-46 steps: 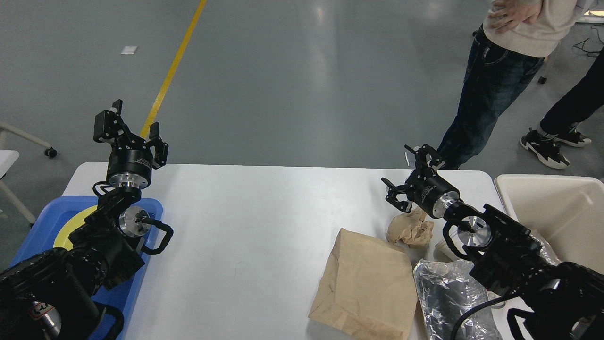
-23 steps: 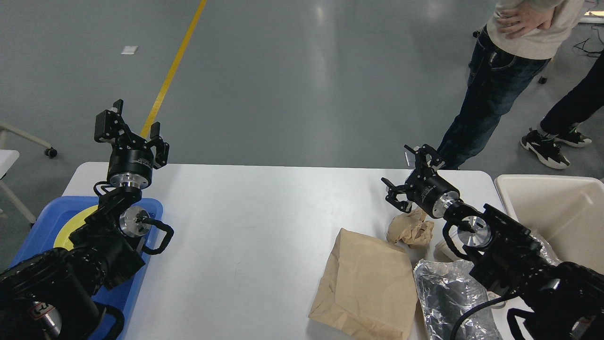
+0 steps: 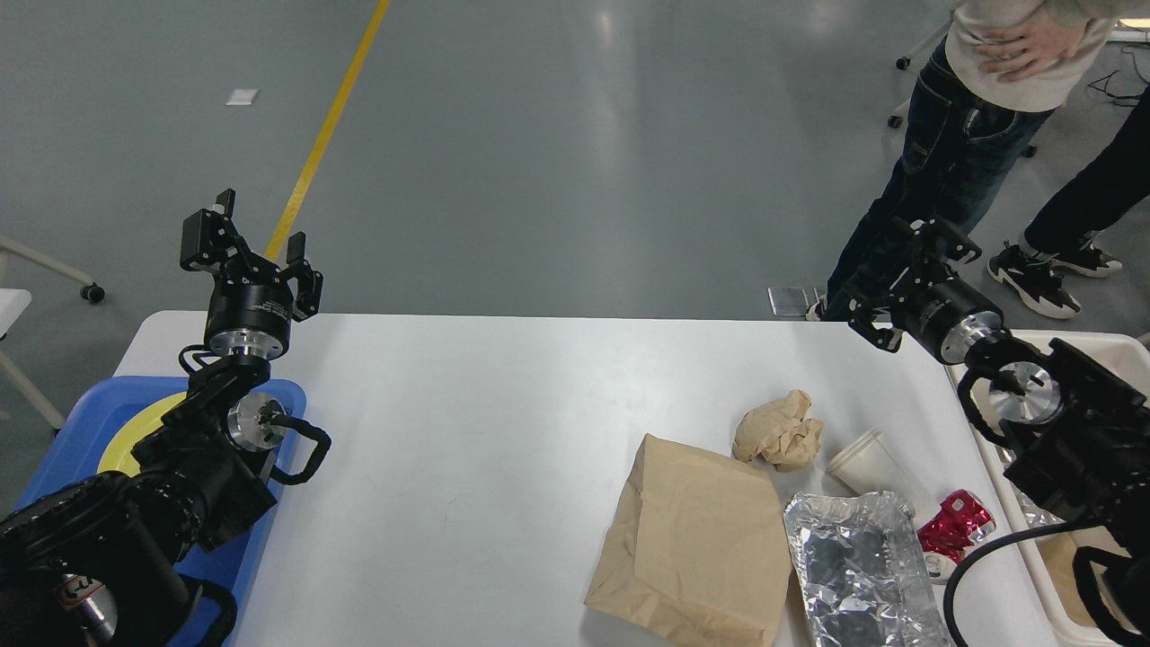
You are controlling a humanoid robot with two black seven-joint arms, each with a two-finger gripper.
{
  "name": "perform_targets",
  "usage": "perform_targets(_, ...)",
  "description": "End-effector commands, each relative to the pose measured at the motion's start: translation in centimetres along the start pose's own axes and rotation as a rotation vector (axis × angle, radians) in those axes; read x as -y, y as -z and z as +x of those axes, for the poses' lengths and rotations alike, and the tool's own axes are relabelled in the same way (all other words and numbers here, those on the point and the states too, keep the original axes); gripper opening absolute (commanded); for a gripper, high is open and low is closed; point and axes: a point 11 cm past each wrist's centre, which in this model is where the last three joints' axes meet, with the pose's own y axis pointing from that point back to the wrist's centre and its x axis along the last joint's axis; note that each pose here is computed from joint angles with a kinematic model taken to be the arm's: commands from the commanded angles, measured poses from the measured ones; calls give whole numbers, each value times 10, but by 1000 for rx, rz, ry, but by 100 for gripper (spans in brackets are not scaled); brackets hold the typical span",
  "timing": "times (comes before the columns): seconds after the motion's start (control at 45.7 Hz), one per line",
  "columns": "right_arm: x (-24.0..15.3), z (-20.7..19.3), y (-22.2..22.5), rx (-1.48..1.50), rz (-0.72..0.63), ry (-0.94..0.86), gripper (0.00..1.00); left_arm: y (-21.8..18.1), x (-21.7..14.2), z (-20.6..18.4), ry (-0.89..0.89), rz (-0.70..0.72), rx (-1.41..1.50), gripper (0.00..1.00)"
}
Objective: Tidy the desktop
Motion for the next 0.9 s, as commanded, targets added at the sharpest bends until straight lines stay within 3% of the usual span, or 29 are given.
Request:
perform_targets(0.0, -4, 8, 1, -8, -2, -16, 100, 0, 0, 0, 0, 0, 0, 96)
perform_targets(0.876, -9, 13, -7, 13, -1, -21, 100, 0, 0, 0, 1, 0, -1, 96)
